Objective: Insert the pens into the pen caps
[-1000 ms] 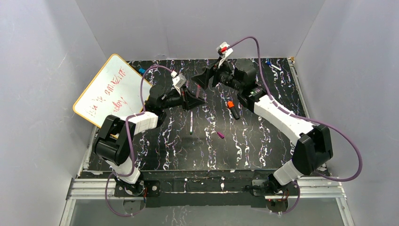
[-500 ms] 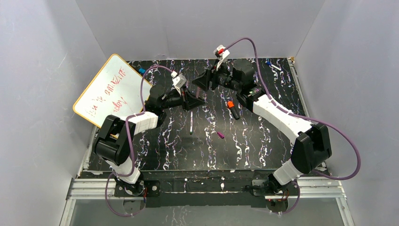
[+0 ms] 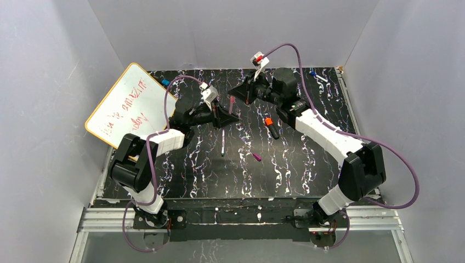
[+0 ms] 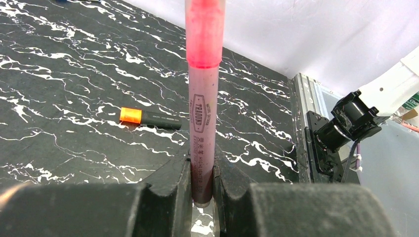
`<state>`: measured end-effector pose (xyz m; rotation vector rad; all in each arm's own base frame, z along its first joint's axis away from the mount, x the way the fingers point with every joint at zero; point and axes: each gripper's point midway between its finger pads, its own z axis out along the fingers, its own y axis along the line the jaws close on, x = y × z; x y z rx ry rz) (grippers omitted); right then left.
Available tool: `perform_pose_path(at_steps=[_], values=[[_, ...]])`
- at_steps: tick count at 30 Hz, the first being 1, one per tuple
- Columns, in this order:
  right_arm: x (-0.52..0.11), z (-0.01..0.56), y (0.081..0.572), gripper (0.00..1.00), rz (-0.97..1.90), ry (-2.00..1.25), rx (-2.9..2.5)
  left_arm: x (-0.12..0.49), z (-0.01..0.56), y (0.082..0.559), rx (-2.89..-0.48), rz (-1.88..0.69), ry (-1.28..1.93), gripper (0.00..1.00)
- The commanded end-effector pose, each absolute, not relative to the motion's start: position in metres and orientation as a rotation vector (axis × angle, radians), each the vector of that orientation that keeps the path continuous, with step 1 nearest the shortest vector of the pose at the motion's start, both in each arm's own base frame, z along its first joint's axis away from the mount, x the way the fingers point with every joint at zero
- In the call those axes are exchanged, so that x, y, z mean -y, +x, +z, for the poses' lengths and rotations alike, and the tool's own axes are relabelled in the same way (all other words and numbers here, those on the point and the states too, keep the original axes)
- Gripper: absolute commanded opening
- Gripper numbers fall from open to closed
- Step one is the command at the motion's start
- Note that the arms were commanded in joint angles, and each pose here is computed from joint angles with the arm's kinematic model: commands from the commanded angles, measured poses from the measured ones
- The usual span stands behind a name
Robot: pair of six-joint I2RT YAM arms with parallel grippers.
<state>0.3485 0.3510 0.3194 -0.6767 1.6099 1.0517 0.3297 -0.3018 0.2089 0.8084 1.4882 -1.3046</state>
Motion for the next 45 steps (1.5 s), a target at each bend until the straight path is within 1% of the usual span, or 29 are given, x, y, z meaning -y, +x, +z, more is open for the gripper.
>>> perform_pose_path(at_steps=[1,13,21,36,45], values=[[-0.362,0.309,0.335,0.01,1.123,-0.741,-1.633,0.305,0.242,0.342,-1.398,-1.253,0.827,0.0],[-0.363,0.264,0.319,0.01,1.162,-0.756,-1.749,0.3,0.295,0.376,-1.304,-1.167,0.828,0.0],[-0.369,0.238,0.302,0.01,1.178,-0.783,-1.808,0.296,0.323,0.387,-1.252,-1.115,0.793,0.0],[-0.385,0.189,0.27,0.01,1.211,-0.844,-1.914,0.285,0.387,0.381,-1.117,-1.034,0.765,0.0],[-0.379,0.172,0.263,0.01,1.194,-0.873,-1.964,0.274,0.398,0.38,-1.099,-1.011,0.752,0.0]])
